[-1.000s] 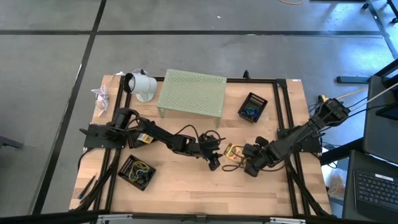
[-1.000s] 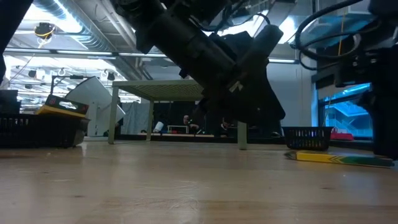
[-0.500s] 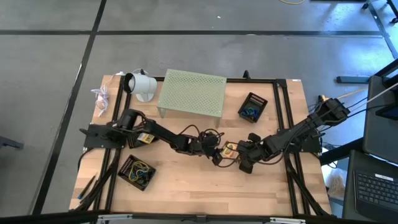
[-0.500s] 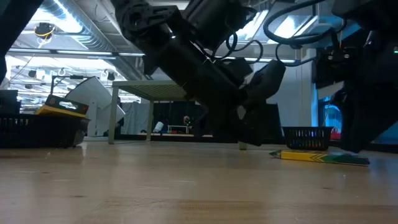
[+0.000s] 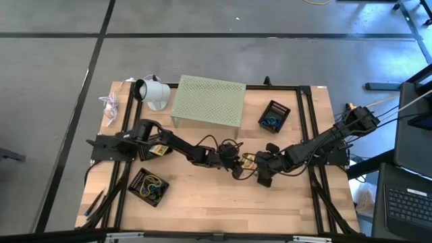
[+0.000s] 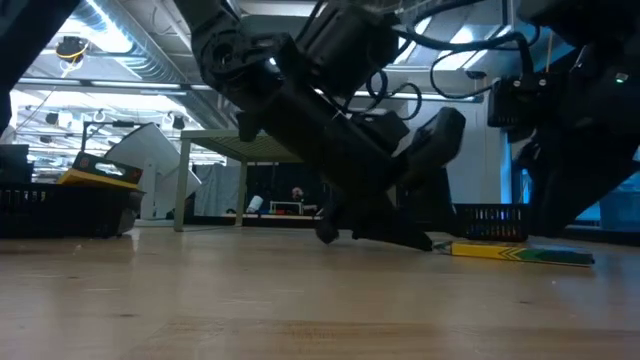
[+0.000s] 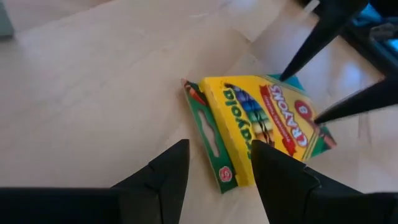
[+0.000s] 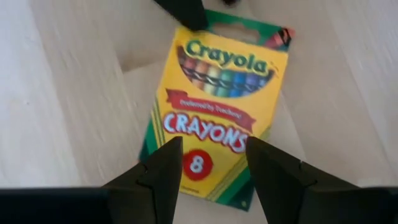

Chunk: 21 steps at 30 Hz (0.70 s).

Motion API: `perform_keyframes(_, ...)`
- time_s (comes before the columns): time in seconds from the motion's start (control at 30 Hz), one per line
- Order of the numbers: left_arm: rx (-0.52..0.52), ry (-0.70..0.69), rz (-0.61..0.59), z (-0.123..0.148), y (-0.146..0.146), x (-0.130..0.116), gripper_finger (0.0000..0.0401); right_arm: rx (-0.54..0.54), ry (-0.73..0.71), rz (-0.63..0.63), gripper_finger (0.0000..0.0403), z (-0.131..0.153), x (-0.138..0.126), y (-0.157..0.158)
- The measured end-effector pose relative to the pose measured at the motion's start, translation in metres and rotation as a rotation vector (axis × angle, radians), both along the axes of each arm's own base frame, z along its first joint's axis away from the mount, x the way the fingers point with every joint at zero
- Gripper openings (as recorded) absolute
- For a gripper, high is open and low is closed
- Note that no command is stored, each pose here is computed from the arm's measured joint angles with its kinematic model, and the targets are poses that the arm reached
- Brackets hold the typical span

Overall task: Pick & Place Office Desk Supplies
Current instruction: Put the yellow crayon box into the middle left black bin

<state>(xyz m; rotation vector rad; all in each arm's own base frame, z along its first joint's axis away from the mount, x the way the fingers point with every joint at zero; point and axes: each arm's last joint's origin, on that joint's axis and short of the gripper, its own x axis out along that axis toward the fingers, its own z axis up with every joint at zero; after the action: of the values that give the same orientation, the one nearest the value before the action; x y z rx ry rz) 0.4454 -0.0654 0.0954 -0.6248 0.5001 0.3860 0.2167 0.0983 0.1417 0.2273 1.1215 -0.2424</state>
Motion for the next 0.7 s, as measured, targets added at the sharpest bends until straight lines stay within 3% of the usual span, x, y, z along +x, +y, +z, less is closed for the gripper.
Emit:
perform_keyframes(0.23, -0.005, -0.017, -0.001, -0.001, 0.003, 0.002, 0.0164, 0.007, -0.026, 0.014, 0.0180, 0.001, 0.003, 0.001)
perform_keyframes(0.53, 0.008, -0.007, -0.019, -0.001, 0.002, 0.003, 0.0106, -0.014, 0.036, -0.010, 0.0180, -0.001, -0.003, -0.002)
perform_keyframes(0.7, 0.011, -0.003, -0.016, -0.001, 0.003, 0.002, 0.0098, -0.060, 0.070, -0.080, 0.0180, -0.003, -0.008, -0.006)
